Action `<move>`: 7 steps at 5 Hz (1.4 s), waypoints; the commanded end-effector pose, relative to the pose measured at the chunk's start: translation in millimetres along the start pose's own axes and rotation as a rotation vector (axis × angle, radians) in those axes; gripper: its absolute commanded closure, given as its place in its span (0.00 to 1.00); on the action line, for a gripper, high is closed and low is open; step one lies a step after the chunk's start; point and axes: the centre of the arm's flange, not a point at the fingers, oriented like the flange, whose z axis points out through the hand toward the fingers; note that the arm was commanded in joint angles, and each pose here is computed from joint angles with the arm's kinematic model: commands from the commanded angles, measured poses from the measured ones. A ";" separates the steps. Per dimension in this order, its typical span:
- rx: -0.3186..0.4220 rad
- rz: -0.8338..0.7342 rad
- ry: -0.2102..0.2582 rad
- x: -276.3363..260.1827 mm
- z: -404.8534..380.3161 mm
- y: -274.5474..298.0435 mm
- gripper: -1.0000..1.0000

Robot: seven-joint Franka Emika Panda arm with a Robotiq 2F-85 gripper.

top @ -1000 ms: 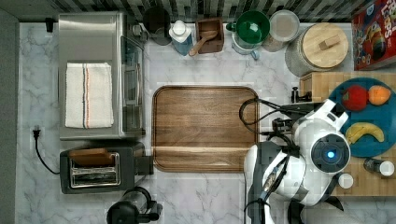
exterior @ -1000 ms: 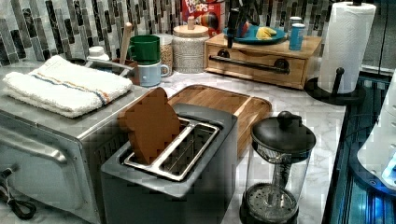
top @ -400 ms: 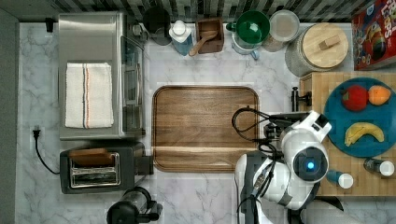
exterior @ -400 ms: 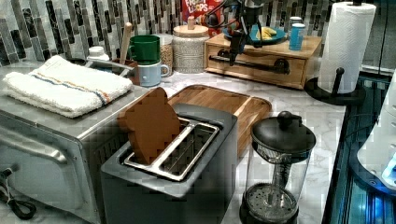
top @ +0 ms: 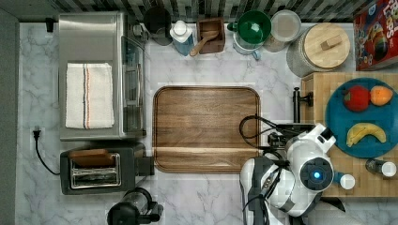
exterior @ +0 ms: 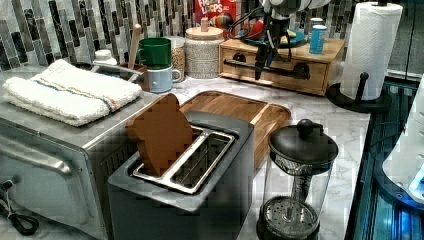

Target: Open the drawer.

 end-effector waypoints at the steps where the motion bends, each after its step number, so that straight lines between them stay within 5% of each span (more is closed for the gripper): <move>1: -0.026 -0.033 0.016 24.0 -6.9 -24.0 0.00; 5: 0.075 -0.002 0.054 42.1 29.6 -116.5 0.00; 6: 0.086 0.016 -0.004 46.8 12.7 -159.9 0.00; 7: 0.094 -0.011 0.023 41.3 17.2 -179.9 0.00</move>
